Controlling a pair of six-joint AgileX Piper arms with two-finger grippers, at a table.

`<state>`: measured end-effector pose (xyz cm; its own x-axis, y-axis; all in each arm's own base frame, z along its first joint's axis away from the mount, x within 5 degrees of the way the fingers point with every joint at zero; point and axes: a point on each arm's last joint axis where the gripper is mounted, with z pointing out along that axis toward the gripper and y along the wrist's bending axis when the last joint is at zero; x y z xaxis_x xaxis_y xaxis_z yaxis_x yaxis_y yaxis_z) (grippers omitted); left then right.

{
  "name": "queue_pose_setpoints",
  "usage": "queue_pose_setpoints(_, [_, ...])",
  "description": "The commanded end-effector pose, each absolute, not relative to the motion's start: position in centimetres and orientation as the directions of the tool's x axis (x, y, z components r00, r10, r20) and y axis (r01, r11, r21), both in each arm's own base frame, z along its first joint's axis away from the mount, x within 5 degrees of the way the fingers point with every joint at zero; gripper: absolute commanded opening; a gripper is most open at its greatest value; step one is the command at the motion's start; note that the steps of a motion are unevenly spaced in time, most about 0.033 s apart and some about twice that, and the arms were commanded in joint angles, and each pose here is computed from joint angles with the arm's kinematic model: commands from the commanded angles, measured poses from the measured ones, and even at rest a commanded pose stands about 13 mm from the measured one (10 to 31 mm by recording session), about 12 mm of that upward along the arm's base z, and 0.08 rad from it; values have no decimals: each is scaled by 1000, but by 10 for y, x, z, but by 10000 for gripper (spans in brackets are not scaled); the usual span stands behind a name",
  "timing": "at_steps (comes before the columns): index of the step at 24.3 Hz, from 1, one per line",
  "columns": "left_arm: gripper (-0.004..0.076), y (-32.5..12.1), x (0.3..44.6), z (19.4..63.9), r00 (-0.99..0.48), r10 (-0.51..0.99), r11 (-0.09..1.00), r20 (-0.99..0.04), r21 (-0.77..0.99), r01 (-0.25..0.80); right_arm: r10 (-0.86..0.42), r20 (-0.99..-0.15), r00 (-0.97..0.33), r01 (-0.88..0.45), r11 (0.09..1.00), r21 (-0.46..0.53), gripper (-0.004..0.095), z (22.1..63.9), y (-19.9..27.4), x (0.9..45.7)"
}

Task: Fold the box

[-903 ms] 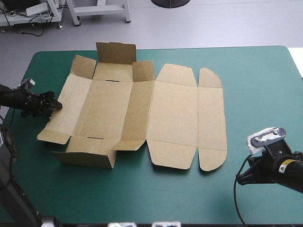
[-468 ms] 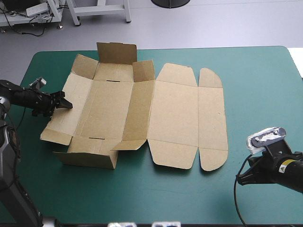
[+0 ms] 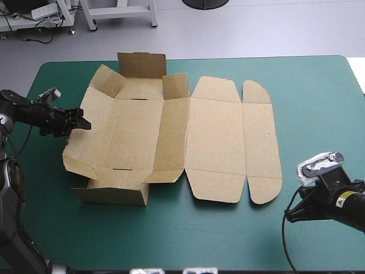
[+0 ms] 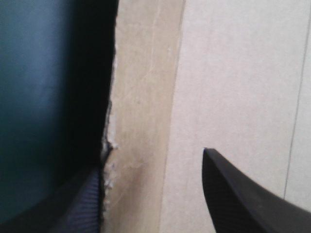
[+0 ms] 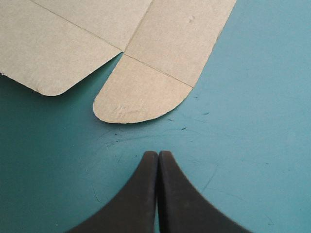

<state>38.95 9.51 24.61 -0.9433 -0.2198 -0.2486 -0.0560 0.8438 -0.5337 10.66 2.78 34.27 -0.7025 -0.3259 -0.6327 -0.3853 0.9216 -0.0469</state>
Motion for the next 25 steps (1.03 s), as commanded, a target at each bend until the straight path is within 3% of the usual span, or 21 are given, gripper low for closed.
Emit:
queue_pose_setpoints(1, [393, 66, 381, 276, -953, -153, 807, -263, -590, 33, -325, -685, -652, -385, 920, -71, -25, 353, 28, 110])
queue_pose_setpoints(9, [335, 43, 383, 272, -965, -64, 827, -255, -554, 92, -325, -685, -652, -385, 920, -71, -25, 353, 28, 110])
queue_pose_setpoints(12, [195, 46, 384, 266, -970, -61, 840, -234, -538, 77, -326, -678, -659, -388, 919, -64, -25, 352, 28, 109])
queue_pose_setpoints(14, [160, 46, 386, 261, -973, -64, 837, -222, -543, 69, -325, -674, -664, -390, 919, -59, -25, 351, 29, 108])
queue_pose_setpoints(22, [139, 46, 388, 255, -977, -65, 836, -205, -546, 59, -320, -670, -669, -392, 919, -47, -25, 351, 29, 108])
queue_pose_setpoints(23, [57, 46, 388, 255, -974, -41, 833, -225, -545, 90, -319, -671, -669, -392, 919, -46, -25, 351, 29, 108])
queue_pose_setpoints(25, [-2, 42, 389, 262, -959, -18, 806, -283, -572, 153, -319, -671, -669, -392, 919, -46, -25, 351, 29, 108])
